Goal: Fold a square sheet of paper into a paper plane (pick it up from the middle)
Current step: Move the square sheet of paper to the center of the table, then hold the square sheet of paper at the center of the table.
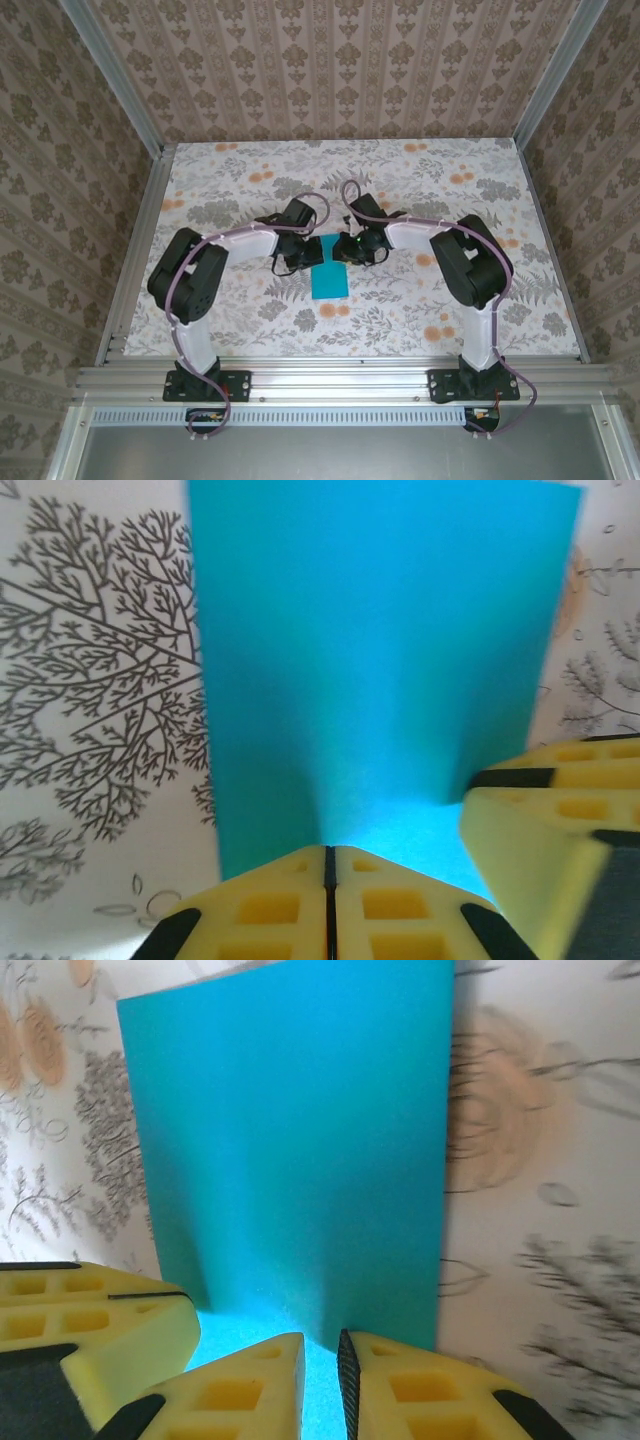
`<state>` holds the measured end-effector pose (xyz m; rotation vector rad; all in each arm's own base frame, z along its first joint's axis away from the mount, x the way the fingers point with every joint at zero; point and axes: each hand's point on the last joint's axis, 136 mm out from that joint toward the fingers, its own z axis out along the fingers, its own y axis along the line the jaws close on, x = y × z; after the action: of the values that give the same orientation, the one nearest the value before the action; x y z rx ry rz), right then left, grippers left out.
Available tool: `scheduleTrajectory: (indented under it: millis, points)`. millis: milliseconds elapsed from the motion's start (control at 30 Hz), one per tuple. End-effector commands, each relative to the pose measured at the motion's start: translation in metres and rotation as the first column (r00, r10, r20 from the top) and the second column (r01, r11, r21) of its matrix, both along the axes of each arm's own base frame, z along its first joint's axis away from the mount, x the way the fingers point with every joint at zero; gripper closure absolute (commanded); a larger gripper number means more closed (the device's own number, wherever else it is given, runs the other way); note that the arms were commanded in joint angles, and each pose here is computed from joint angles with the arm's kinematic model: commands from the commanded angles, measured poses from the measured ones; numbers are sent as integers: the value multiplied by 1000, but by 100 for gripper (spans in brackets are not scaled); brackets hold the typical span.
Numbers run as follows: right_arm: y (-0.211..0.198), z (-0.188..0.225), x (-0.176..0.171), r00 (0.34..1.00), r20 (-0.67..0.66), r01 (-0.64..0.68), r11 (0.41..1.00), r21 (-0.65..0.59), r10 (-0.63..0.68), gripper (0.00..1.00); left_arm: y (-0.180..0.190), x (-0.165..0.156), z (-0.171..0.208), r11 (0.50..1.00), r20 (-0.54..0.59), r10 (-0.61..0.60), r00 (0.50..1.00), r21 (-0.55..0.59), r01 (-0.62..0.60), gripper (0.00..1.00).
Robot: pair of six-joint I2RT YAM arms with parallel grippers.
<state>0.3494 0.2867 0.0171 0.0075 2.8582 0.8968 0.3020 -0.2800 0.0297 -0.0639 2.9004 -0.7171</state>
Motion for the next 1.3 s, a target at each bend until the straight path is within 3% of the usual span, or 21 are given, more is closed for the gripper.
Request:
scheduleTrajectory:
  millis: [0, 200, 333, 567, 1267]
  points:
    - [12, -22, -22, 996, -53, -75, 997, 3, 75, 80, 4, 7, 29, 997, 29, 24, 999, -73, -22, 87]
    - [35, -16, -23, 986, -17, -161, 982, 99, 163, 81, 4, 28, 57, 967, 79, 56, 995, -252, -34, 84]
    - [38, 13, -13, 986, 59, -161, 976, 146, 154, 80, -3, 37, 62, 948, 92, 44, 995, -317, -12, 84]
    - [24, 42, -6, 990, 110, -107, 977, 183, 88, 80, -13, 45, 45, 943, 68, 39, 997, -333, -15, 87]
    - [27, 0, -2, 999, -11, -43, 988, 150, 45, 86, -25, 51, 11, 949, 11, 13, 1000, -316, -9, 90]
